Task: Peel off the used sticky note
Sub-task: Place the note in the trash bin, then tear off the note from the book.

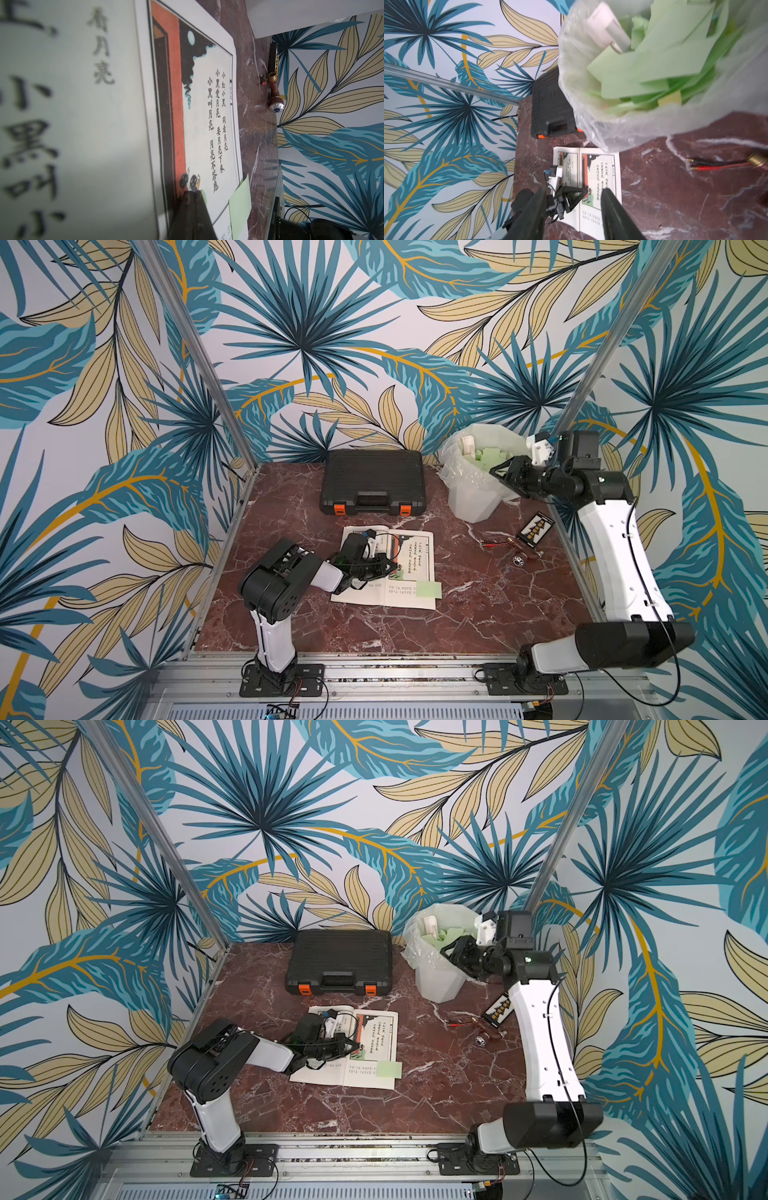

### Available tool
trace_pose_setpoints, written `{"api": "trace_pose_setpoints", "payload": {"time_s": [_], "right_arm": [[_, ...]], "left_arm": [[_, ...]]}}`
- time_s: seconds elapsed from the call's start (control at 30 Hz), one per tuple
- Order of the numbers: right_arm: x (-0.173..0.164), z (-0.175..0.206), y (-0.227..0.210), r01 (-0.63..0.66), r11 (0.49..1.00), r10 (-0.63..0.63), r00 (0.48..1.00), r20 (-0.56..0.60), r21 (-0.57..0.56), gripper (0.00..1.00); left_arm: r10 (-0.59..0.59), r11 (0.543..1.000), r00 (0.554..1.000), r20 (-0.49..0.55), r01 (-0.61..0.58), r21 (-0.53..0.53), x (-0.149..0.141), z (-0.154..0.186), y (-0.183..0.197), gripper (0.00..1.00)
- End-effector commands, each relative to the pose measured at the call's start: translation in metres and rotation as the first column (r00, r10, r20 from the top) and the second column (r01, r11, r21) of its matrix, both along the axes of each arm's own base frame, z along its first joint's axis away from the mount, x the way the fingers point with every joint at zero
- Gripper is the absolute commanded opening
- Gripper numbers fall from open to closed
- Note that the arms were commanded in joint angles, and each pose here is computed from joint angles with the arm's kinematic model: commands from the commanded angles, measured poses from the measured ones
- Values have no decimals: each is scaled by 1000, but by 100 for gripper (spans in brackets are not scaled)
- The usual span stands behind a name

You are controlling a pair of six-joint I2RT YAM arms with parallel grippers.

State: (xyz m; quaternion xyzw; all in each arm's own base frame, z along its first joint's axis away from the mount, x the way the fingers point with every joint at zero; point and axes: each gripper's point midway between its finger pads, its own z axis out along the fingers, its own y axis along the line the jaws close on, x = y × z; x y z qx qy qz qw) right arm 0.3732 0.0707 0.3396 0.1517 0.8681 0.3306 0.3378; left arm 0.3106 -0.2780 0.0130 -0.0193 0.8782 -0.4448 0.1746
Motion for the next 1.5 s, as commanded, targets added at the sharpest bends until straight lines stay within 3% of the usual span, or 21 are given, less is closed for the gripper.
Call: {"api": "trace_pose_setpoints", "payload": {"time_s": [0.0, 0.37, 0.6, 0.83, 1.23, 1.47], "right_arm": [[-8, -21, 20, -54, 992, 47, 997, 62, 114, 46], [-107, -203, 68, -122, 977, 158, 964, -213, 173, 46], [-144, -276, 98, -171, 967, 225, 921, -317, 192, 46], [-158, -304, 108, -199, 961, 259, 895, -362, 195, 46], [-149, -322, 114, -168, 961, 242, 895, -374, 218, 44], [-141, -323, 112, -130, 969, 202, 908, -366, 211, 35]], "left_arm": [[107, 956, 975, -195, -47, 291, -37, -87, 52, 0], [105, 956, 974, -200, -43, 292, -37, -88, 52, 0], [107, 955, 973, -203, -44, 292, -37, -88, 51, 0], [110, 954, 973, -202, -47, 296, -37, -87, 51, 0], [106, 953, 974, -200, -43, 299, -37, -87, 51, 0], [106, 953, 974, -200, -42, 301, -37, -88, 51, 0]]}}
